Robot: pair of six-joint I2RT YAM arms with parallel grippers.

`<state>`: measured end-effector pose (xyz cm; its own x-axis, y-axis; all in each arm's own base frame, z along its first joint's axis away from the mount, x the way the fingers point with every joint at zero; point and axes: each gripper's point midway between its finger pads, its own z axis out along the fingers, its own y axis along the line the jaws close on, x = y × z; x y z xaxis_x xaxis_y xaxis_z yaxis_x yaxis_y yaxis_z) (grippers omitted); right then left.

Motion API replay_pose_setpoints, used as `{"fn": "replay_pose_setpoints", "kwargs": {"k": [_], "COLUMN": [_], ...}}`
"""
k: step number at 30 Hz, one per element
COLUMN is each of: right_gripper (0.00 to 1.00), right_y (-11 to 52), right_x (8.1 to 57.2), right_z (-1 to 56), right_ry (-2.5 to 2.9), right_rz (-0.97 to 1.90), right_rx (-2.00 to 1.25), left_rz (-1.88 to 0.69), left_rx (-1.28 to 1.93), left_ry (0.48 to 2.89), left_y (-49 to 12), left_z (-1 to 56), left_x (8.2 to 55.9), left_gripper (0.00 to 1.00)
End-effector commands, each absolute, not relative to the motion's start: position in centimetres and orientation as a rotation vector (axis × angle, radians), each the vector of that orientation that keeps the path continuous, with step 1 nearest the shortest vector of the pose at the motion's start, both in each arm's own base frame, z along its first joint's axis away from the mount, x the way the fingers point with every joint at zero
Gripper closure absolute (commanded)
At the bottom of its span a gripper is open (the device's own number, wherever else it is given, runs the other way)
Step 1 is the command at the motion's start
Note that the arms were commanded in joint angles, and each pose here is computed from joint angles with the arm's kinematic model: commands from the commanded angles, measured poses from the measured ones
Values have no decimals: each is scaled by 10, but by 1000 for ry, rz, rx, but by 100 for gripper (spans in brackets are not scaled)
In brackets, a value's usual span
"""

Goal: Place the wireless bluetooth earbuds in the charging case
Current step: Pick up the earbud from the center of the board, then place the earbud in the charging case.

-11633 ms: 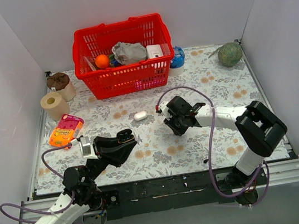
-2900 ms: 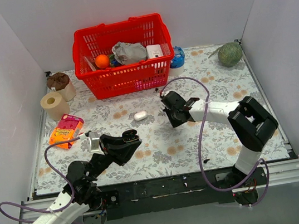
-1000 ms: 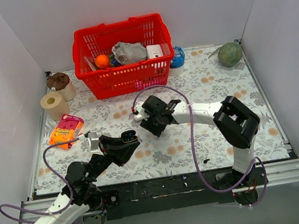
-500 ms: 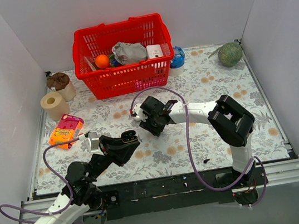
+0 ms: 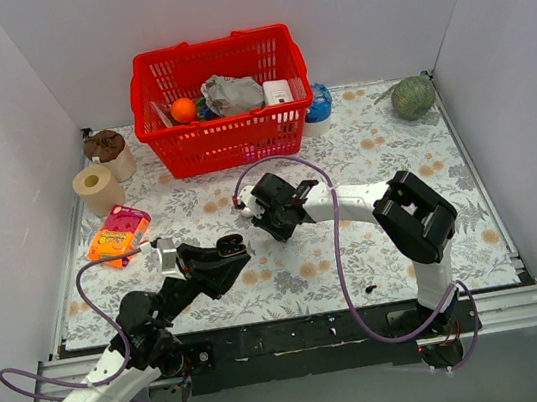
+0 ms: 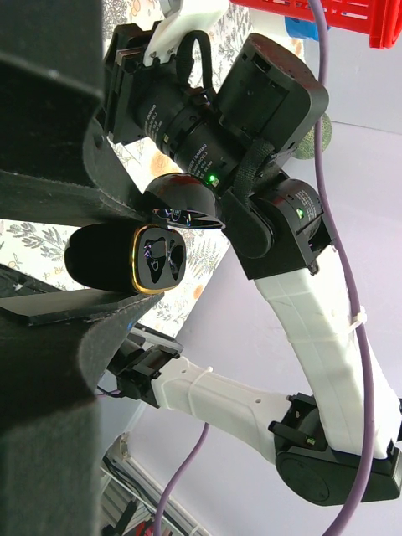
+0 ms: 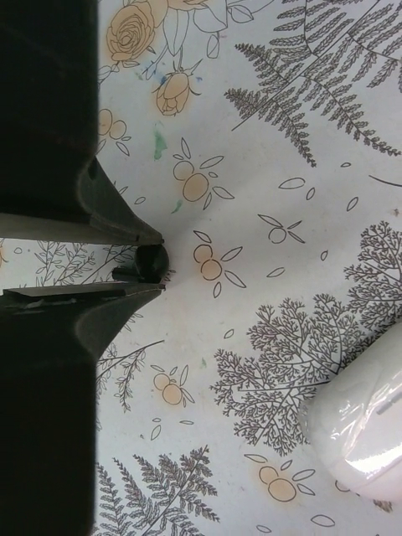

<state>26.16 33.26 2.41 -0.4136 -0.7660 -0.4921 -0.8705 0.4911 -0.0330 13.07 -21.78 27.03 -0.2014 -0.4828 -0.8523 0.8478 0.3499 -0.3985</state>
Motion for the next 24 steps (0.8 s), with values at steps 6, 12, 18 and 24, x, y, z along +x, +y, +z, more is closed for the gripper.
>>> {"fn": "replay_pose_setpoints", "kwargs": {"k": [6,12,18,24], "right_gripper": [98,99,99,99], "right_y": [333,336,338,326], "right_x": [269,281,284,238], "right_z": [38,88,192,360], "right_ry": [2280,2186,1988,1476], "right_rz": [307,327,480,847], "right_rx": [-1220,-1067,-816,-622], "left_rz": [-1258,-1255,-1233,-1192], "left_rx": [370,373,379,388], "left_ry": [1237,1227,1197,1087], "left_y": [-214,-215,-214,-216], "left_z": [287,291,300,323], "left_x": [129,130,133,139], "left_gripper": [100,100,100,100]}}
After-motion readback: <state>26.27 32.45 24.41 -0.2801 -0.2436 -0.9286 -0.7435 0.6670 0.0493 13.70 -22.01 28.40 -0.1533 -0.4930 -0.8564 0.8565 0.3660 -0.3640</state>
